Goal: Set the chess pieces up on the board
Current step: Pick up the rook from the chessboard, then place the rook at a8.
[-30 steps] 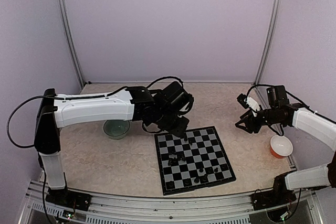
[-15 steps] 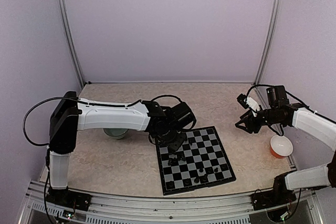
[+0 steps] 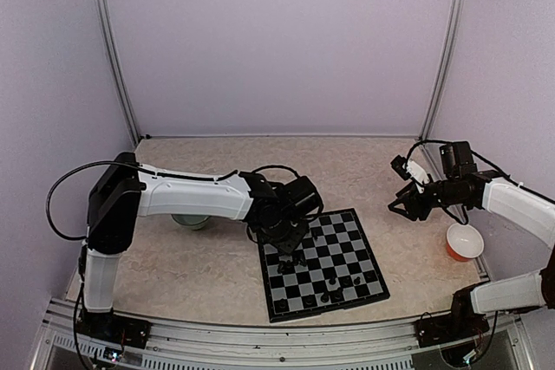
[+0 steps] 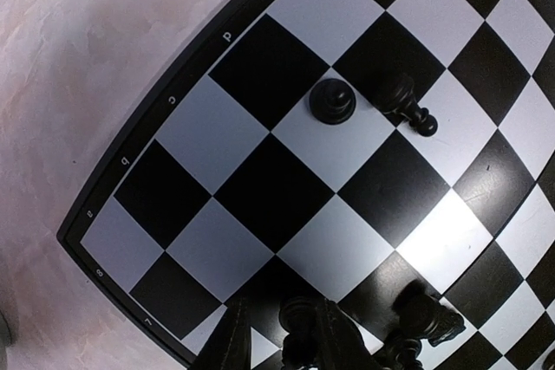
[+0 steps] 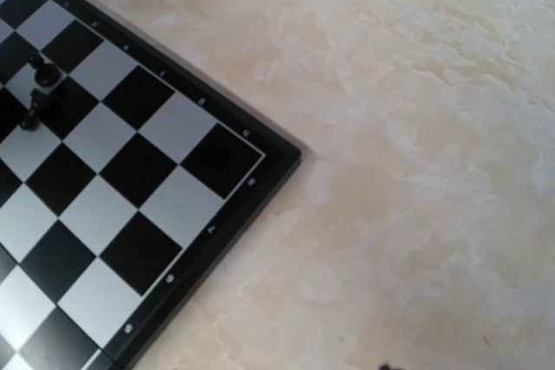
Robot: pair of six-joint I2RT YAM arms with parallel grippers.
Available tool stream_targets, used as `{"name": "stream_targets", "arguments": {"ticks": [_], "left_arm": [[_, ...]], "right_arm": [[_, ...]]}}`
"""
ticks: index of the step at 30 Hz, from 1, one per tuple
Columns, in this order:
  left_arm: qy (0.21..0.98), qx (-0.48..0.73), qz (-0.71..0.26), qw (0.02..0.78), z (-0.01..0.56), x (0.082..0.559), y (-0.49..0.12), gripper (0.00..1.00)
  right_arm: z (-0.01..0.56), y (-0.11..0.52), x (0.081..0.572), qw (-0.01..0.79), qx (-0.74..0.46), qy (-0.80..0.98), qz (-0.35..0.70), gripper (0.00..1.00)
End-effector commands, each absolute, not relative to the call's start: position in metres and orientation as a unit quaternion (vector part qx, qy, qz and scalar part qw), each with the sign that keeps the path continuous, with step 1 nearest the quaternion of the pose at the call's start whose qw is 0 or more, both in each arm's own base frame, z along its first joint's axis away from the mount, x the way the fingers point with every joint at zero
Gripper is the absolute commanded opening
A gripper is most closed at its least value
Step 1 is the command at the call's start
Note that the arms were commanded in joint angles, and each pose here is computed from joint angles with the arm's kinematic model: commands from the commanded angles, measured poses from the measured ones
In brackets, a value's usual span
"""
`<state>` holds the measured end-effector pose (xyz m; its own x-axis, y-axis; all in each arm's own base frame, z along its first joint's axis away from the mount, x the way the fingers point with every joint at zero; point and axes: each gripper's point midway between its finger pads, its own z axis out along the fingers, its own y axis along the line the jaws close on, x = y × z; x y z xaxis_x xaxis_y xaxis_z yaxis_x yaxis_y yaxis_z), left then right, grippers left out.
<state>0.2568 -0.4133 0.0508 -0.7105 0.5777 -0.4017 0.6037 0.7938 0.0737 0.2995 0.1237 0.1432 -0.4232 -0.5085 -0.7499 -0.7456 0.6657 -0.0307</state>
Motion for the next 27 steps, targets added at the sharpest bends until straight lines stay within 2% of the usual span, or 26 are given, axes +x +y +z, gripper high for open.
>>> {"name": "stream_targets", "arguments": {"ticks": [1, 6, 14, 21, 27], "left_arm": [[0.930, 0.319, -0.023, 0.183, 0.036, 0.253, -0.406, 0.25], [0.927, 0.318, -0.017, 0.199, 0.046, 0.257, -0.407, 0.14], [0.892, 0.338, -0.048, 0.295, 0.124, 0.259, -0.454, 0.08], [0.841, 0.415, -0.127, 0.324, 0.164, 0.204, -0.530, 0.08], [0.812, 0.473, -0.178, 0.291, 0.153, 0.157, -0.572, 0.08]], "right_arm": [[0.140, 0.123, 0.297, 0.372, -0.378, 0.832, 0.162, 0.49], [0.140, 0.123, 0.297, 0.372, -0.378, 0.832, 0.162, 0.49], [0.140, 0.122, 0.298, 0.373, -0.378, 0.832, 0.161, 0.49], [0.141, 0.120, 0.299, 0.376, -0.374, 0.834, 0.153, 0.49], [0.137, 0.106, 0.310, 0.376, -0.350, 0.851, 0.110, 0.48]]}}
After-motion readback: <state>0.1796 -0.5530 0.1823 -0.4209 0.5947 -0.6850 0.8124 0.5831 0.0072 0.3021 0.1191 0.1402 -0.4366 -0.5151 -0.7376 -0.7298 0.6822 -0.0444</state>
